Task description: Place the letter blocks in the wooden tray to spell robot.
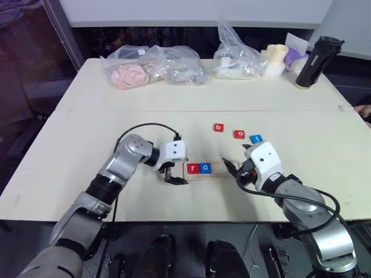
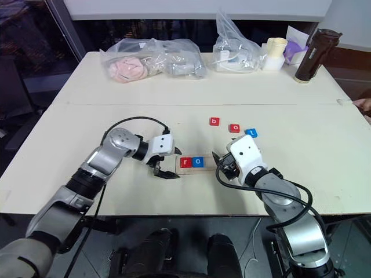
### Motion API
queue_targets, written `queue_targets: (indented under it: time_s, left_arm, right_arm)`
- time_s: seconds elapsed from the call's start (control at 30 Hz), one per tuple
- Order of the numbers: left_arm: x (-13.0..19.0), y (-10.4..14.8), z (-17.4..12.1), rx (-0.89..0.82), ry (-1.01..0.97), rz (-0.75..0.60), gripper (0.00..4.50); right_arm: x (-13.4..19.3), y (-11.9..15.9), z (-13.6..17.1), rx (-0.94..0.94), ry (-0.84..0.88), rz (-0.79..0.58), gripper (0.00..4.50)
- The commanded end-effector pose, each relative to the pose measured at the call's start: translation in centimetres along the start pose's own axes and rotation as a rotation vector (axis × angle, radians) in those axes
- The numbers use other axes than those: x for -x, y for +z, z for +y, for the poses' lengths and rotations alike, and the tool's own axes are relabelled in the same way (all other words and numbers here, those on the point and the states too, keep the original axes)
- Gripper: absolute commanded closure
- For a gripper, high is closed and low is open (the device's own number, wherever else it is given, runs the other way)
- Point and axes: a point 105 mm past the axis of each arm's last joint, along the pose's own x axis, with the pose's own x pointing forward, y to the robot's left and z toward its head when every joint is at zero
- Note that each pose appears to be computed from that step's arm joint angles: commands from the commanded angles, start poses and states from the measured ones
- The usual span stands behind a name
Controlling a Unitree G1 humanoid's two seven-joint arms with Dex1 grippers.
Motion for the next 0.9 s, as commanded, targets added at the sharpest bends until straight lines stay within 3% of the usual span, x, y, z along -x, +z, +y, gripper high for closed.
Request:
queue_targets:
  time_s: [0.03,0.2,0.3,0.53,0.9]
  left_arm:
    - [2.4,-4.1,-0.7,0.095,0.017,0.098,0.05]
    - [4.1,-3.2,-2.5,0.110,-0.035,-0.016,0.05]
    - [5.2,-0.6,-1.7,0.107,0.047,-0.194,0.05]
    - [8.3,3.1,-1.4,0.133,0.123,-0.400,0.05]
    - [8.9,5.0,-2.8,0.214,0.224,-0.507,0.05]
  right_arm:
    - [-0.2,1.2,-0.7,0.009,-0.008,-0.051,0.76]
    - [-1.9,1.8,-1.4,-0.025,-0.023,-0.060,0.76]
    - [-3.7,2.0,-2.2,-0.048,-0.045,-0.034,0.76]
    - [-8.2,3.1,-1.9,-0.141,-0.050,0.020,0.76]
    - [-15.5,2.0,-1.9,-0.289,-0.213,0.200,0.76]
